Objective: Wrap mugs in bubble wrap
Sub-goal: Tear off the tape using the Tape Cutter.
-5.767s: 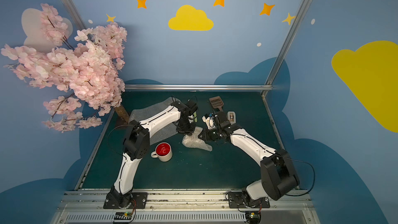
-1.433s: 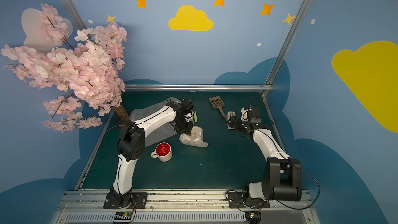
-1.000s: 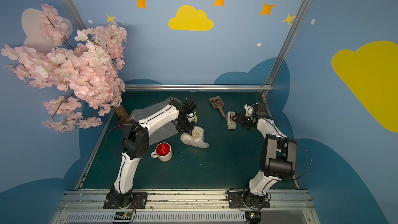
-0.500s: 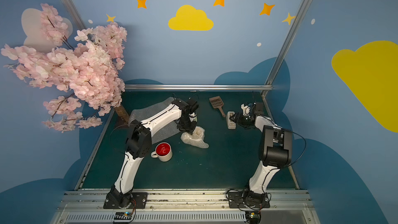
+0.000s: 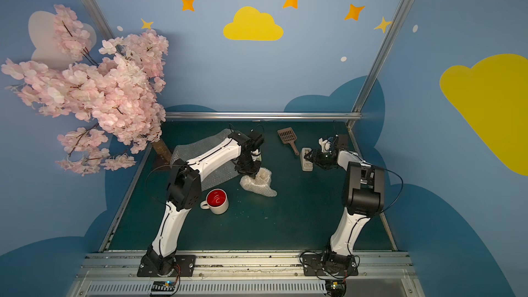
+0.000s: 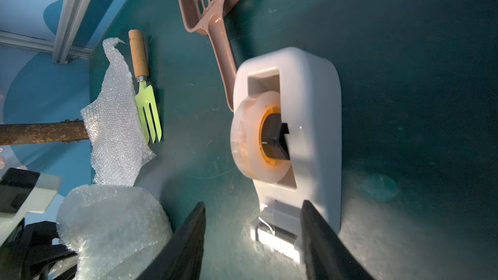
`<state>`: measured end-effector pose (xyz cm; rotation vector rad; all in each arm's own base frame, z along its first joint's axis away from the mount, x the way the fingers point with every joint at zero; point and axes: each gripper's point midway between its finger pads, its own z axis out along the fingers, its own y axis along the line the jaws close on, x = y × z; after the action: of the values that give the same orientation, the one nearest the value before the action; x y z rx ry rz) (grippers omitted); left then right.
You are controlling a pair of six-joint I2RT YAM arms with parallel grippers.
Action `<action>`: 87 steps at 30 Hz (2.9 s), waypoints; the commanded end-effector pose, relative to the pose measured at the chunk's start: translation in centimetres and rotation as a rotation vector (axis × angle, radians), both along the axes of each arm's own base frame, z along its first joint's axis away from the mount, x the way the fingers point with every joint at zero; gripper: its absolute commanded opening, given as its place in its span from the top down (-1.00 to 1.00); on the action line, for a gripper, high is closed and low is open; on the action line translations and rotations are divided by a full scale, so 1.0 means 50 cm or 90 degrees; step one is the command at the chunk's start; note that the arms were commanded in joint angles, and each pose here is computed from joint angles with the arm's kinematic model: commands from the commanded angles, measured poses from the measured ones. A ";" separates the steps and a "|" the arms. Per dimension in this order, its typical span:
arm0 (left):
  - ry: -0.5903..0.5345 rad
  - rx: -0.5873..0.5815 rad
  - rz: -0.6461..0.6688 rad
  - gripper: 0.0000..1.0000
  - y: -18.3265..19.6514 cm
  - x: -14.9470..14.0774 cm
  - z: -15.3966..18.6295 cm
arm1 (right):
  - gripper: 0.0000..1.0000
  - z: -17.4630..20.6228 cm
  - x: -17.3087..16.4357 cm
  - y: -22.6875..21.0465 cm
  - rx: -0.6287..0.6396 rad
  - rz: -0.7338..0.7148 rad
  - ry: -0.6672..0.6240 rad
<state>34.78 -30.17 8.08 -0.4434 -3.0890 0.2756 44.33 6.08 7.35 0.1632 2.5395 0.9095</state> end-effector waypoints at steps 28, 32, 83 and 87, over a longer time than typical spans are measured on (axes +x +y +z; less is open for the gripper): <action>0.003 0.006 -0.017 0.49 -0.005 -0.003 0.002 | -0.12 -0.018 -0.006 -0.001 -0.016 0.014 0.062; 0.002 0.012 -0.016 0.49 0.000 -0.004 0.001 | -0.10 -0.027 -0.008 0.004 -0.009 0.018 0.068; 0.004 0.009 -0.030 0.52 -0.014 -0.014 -0.008 | 0.20 -0.034 -0.042 0.077 0.123 0.008 0.118; 0.000 0.011 -0.030 0.52 -0.012 -0.014 -0.004 | 0.54 -0.027 -0.035 0.081 0.138 0.010 0.110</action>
<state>34.46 -30.59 8.16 -0.4879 -3.0926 0.2584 43.21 9.79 6.60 0.2709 2.5736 1.1865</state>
